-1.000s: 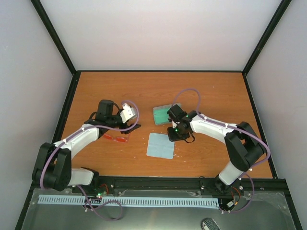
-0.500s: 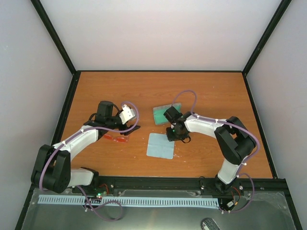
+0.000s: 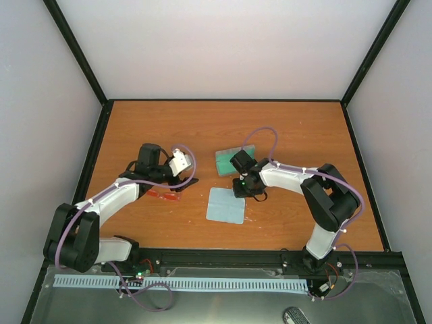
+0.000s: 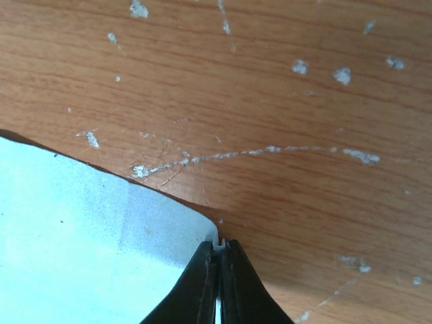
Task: Organize the sunglasses
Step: Fold the glasses cleaning cloth at the center of the board.
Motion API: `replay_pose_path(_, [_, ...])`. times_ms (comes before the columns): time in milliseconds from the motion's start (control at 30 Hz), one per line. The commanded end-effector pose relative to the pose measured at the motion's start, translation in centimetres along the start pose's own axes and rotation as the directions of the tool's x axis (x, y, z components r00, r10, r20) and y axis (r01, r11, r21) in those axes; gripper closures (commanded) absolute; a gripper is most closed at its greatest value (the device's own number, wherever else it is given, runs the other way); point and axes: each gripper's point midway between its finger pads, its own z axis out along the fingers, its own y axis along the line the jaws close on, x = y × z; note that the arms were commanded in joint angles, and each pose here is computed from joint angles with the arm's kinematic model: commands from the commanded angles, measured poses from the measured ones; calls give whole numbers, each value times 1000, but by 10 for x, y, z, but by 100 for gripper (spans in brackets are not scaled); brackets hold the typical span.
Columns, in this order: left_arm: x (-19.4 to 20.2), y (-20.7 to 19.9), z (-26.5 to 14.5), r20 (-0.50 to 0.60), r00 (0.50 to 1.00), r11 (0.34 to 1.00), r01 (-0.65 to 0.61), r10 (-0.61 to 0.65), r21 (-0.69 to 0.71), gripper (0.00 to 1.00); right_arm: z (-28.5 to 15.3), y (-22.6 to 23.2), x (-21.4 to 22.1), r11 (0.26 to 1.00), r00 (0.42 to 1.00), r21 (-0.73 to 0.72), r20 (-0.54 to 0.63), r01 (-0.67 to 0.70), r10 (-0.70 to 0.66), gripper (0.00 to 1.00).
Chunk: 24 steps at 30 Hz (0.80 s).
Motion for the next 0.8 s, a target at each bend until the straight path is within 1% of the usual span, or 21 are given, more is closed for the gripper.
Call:
replay_pose_path(0, [2, -15, 8, 2, 1000, 999, -6, 6, 38, 31, 14, -14, 34, 999, 995, 51, -101, -2, 7, 97])
replay_pose_path(133, [9, -34, 19, -26, 999, 996, -33, 36, 88, 33, 8, -18, 27, 997, 998, 76, -69, 5, 0, 97])
replay_pose_path(233, [15, -43, 31, -66, 996, 992, -46, 55, 120, 37, 5, -17, 24, 997, 999, 77, -53, 4, 0, 97])
replay_pose_path(367, [24, -38, 48, -126, 991, 992, -33, 48, 125, 45, 3, -16, 20, 997, 999, 76, -40, 8, -5, 97])
replay_pose_path(600, [28, -33, 65, -161, 984, 992, -58, 76, 113, 47, -3, -13, 12, 997, 1000, 74, -12, 7, -6, 97])
replay_pose_path(767, [30, -36, 77, -186, 978, 990, -67, 89, 125, 54, -3, -11, 8, 998, 1000, 67, -4, 2, -2, 97])
